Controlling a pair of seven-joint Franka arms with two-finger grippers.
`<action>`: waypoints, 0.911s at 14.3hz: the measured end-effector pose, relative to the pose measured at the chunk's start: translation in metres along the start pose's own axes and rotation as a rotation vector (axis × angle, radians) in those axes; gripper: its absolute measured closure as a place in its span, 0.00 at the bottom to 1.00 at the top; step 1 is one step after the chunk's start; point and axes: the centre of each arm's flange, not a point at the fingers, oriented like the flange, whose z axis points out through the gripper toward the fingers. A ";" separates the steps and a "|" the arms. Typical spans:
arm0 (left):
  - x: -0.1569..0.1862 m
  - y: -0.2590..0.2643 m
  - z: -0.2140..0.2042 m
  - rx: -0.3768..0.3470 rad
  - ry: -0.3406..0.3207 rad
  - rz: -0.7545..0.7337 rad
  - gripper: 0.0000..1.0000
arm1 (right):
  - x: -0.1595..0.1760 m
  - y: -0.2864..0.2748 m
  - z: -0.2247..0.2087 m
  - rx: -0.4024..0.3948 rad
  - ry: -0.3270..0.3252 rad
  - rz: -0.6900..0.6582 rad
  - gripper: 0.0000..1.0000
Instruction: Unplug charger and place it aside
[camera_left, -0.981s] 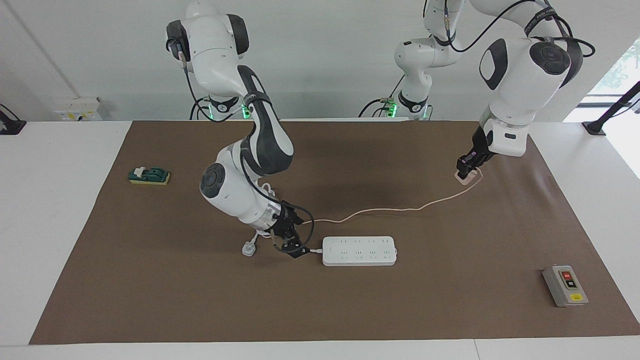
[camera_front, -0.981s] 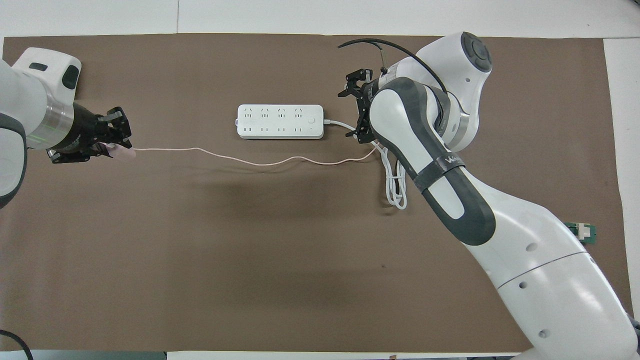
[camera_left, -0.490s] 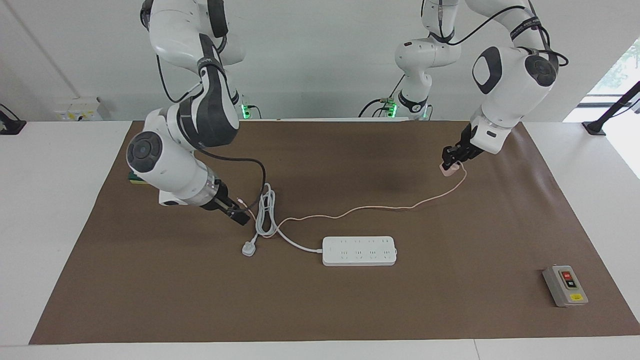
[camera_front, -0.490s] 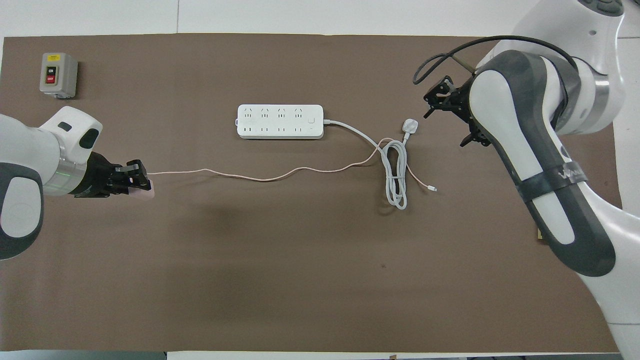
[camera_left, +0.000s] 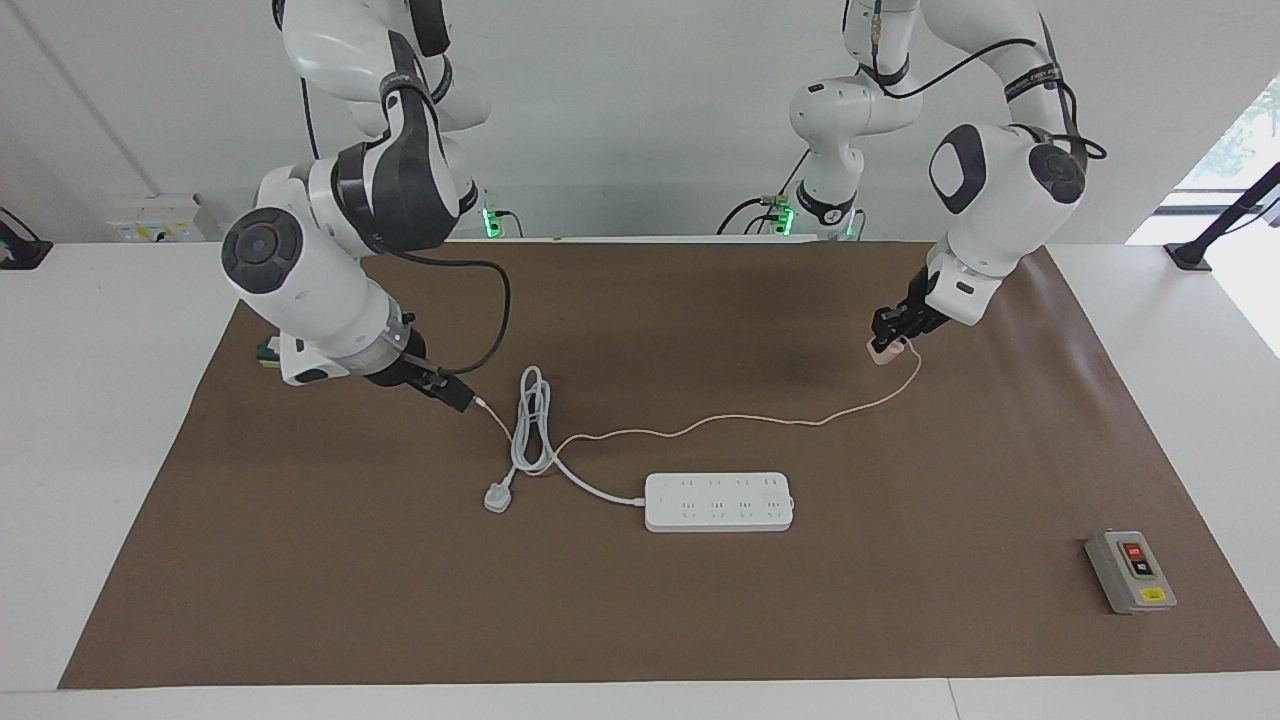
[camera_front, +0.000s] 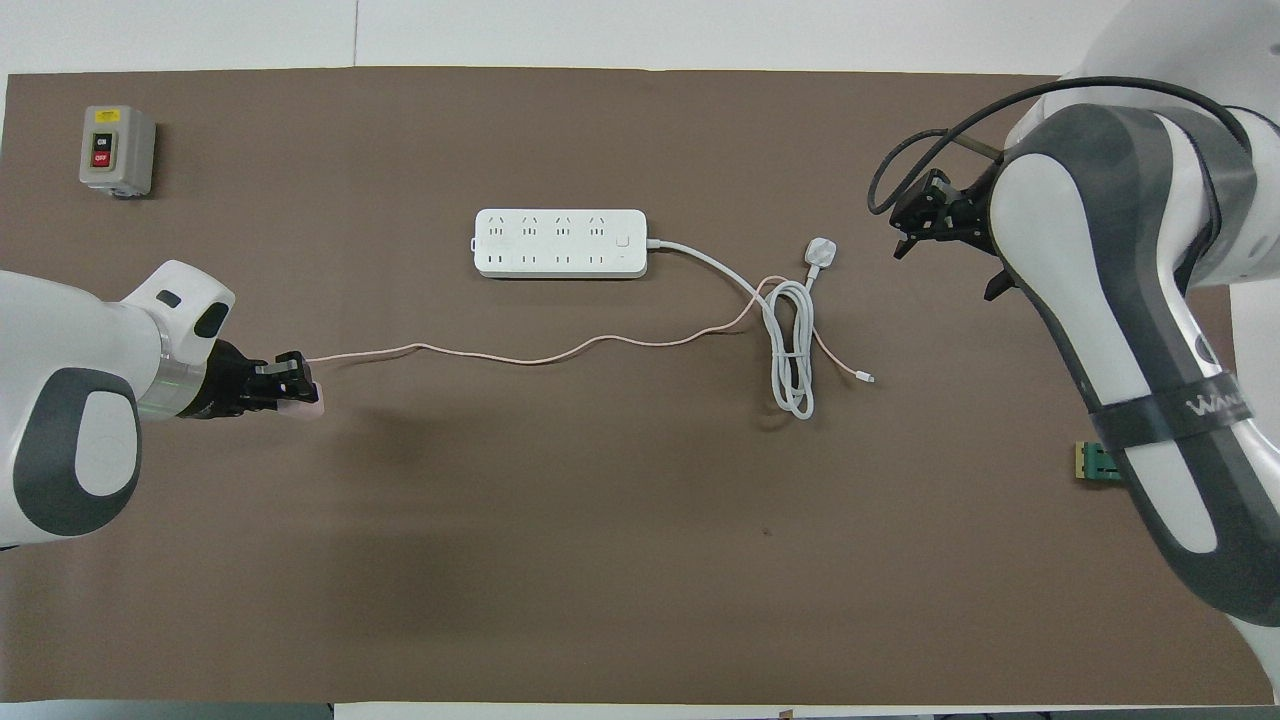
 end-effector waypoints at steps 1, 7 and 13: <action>0.000 -0.010 0.003 -0.001 -0.005 0.000 0.64 | -0.006 0.004 -0.008 -0.007 0.002 -0.018 0.00; 0.011 -0.063 -0.023 -0.026 0.002 -0.041 0.01 | -0.042 0.038 -0.045 -0.025 0.048 -0.122 0.00; 0.026 -0.059 -0.094 -0.025 0.084 -0.015 0.00 | -0.055 0.059 -0.059 -0.012 0.054 -0.109 0.00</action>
